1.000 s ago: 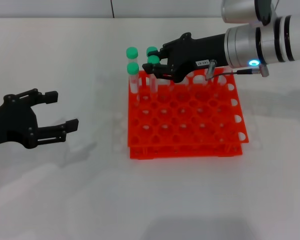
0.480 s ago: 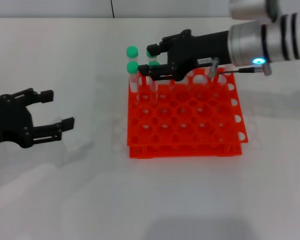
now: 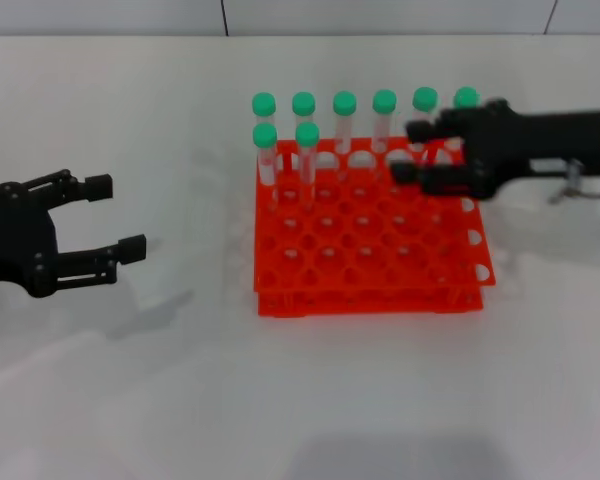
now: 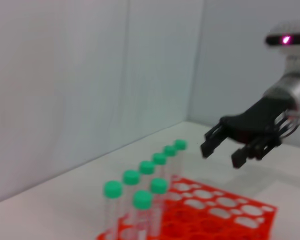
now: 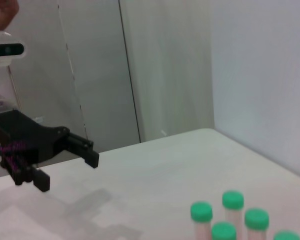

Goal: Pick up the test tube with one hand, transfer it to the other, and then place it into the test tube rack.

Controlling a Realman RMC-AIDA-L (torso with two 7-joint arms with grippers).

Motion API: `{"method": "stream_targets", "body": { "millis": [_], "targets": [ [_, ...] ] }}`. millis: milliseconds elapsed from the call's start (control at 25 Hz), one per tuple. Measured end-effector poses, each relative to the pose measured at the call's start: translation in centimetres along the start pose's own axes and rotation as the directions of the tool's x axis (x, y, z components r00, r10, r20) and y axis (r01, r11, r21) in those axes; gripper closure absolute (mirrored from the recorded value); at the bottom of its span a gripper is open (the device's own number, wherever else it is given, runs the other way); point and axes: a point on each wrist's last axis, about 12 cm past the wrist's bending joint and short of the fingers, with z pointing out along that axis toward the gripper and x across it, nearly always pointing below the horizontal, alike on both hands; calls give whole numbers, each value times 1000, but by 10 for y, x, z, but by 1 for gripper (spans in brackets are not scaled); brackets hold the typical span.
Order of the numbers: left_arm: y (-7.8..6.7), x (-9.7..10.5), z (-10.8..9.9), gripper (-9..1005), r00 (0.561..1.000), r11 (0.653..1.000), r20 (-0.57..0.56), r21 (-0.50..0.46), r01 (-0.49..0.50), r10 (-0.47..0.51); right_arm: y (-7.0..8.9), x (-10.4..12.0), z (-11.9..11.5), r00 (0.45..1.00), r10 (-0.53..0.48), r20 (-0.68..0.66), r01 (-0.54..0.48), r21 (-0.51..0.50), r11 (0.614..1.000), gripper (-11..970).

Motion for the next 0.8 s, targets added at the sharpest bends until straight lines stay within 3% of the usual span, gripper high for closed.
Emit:
{"method": "stream_targets", "body": {
  "millis": [160, 320, 600, 800],
  "targets": [
    [4, -3, -5, 133, 1000, 996, 10, 94, 7, -8, 6, 22, -18, 999, 45, -4, -45, -6, 999, 414],
    [7, -3, -10, 131, 1000, 991, -3, 135, 19, -19, 12, 34, -23, 997, 70, -15, -70, -34, 997, 298],
    [8, -3, -6, 130, 999, 985, -47, 169, 22, -15, 19, 44, -17, 995, 76, -69, -81, -70, 994, 169],
    [9, -5, -4, 130, 999, 984, -49, 177, 18, -9, 19, 45, -14, 994, 71, -84, -78, -75, 994, 169]
  ]
}}
